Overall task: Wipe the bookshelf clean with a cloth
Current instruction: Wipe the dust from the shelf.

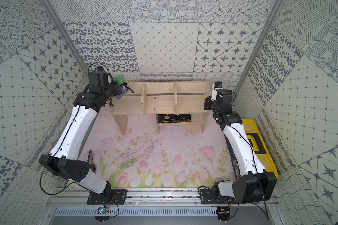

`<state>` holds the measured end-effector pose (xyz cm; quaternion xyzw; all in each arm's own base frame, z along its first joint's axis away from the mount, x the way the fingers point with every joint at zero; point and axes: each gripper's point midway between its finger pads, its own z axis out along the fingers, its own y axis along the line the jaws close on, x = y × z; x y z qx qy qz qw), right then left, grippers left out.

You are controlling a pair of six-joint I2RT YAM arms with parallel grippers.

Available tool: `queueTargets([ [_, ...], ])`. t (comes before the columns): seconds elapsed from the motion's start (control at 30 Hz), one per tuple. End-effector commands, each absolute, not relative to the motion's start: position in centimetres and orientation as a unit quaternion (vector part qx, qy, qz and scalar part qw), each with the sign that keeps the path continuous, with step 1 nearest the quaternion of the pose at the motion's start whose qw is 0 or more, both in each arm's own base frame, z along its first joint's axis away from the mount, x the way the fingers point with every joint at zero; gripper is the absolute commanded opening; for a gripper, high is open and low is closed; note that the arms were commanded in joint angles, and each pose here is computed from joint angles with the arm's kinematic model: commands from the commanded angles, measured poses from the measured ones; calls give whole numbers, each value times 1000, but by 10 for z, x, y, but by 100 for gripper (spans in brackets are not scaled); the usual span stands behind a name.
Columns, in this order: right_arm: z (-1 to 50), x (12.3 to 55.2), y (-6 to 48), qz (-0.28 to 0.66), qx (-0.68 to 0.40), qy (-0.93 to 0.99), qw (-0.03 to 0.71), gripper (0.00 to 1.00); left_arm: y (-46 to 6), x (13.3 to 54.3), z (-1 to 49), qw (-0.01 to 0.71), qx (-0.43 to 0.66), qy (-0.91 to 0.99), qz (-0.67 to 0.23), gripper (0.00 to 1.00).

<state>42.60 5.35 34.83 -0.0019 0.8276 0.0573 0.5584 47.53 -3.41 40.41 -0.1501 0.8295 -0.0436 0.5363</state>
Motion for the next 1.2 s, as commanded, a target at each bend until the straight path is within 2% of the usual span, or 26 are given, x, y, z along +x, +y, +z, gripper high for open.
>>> queueTargets([
  [0.0, 326, 407, 119, 210, -37, 841, 497, 0, -59, 496, 398, 517, -141, 837, -116, 0],
  [0.13, 323, 409, 119, 208, -35, 843, 495, 0, -109, 506, 414, 516, -102, 827, -201, 0],
  [0.33, 323, 410, 119, 209, -34, 843, 494, 0, -163, 495, 427, 530, -35, 817, -223, 0],
  [0.5, 323, 410, 119, 208, -34, 843, 495, 0, -189, 483, 419, 519, 18, 828, -212, 0],
  [0.7, 327, 407, 117, 205, -34, 841, 500, 0, -177, 462, 400, 501, 48, 851, -149, 0],
  [0.9, 329, 407, 117, 205, -33, 839, 502, 0, -169, 412, 361, 457, 110, 872, -137, 0],
  [1.0, 329, 407, 117, 205, -33, 839, 503, 0, -171, 383, 350, 434, 137, 876, -160, 0],
  [1.07, 331, 405, 115, 204, -32, 838, 504, 0, -165, 368, 346, 430, 138, 879, -157, 0],
  [1.17, 332, 403, 115, 205, -33, 837, 506, 0, -140, 362, 346, 448, 117, 880, -105, 0],
])
